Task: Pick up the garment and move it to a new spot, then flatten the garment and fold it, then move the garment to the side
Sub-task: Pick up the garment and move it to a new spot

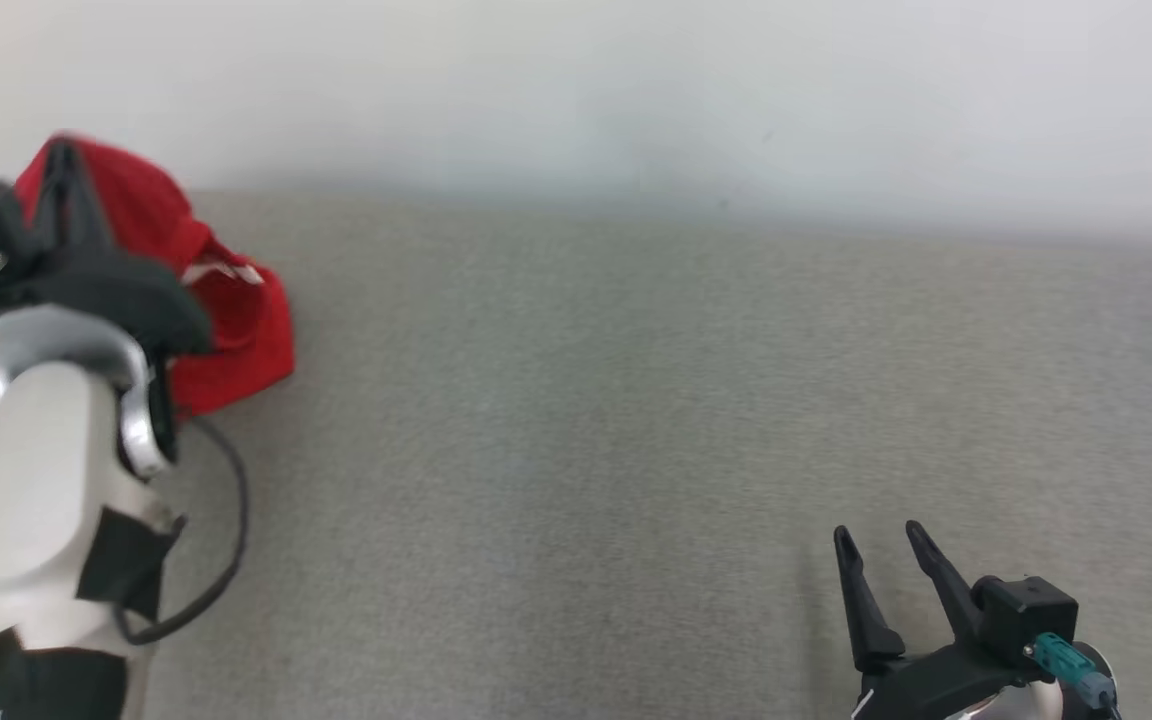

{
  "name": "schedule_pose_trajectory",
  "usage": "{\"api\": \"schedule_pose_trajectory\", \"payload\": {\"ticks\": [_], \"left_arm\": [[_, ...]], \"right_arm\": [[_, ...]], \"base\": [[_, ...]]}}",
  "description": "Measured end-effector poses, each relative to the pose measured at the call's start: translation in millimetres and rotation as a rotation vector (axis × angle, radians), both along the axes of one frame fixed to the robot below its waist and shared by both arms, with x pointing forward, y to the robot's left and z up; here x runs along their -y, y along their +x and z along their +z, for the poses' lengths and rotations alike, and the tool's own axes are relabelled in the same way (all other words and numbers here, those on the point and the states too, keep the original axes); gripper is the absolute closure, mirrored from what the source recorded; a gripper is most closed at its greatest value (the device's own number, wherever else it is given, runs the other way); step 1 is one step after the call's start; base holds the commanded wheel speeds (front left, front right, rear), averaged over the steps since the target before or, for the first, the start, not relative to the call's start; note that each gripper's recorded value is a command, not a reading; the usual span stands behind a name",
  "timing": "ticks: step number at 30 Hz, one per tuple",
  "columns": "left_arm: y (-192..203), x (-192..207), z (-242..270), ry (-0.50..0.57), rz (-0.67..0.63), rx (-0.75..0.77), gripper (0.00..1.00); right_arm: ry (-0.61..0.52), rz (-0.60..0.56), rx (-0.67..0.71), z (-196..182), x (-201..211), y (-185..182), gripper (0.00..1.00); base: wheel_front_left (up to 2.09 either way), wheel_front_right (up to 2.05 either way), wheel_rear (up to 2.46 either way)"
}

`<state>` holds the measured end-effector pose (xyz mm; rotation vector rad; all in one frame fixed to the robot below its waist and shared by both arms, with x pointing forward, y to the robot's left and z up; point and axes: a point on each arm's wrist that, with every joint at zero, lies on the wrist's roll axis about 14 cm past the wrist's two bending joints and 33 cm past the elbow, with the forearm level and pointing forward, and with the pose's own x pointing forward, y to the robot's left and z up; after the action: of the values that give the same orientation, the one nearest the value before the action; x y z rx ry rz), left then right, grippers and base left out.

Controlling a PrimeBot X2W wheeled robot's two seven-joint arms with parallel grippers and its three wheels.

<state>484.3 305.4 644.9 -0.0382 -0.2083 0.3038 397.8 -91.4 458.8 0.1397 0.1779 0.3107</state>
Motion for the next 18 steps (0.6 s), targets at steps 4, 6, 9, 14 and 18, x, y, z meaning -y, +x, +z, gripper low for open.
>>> {"api": "schedule_pose_trajectory", "payload": {"ticks": [4, 6, 9, 14, 18], "left_arm": [[8, 58, 48, 0.041, -0.151, 0.123, 1.00], [8, 81, 67, 0.054, -0.231, 0.173, 1.00], [11, 120, 86, 0.071, -0.346, 0.221, 1.00], [11, 202, 88, 0.084, -0.547, 0.228, 1.00], [12, 249, 62, 0.072, -0.659, 0.162, 1.00]], "right_arm": [[0.006, -0.068, 0.034, 10, 23, -5, 0.00], [0.004, -0.105, 0.045, 14, 35, -8, 0.00], [0.004, -0.169, 0.061, 18, 57, -12, 0.00], [-0.001, -0.268, 0.069, 20, 91, -25, 0.00], [0.005, -0.330, 0.072, 20, 110, -36, 0.00]], "base": [[0.00, 0.00, 0.00], [0.00, 0.00, 0.00], [0.00, 0.00, 0.00], [0.00, 0.00, 0.00], [0.00, 0.00, 0.00]]}}
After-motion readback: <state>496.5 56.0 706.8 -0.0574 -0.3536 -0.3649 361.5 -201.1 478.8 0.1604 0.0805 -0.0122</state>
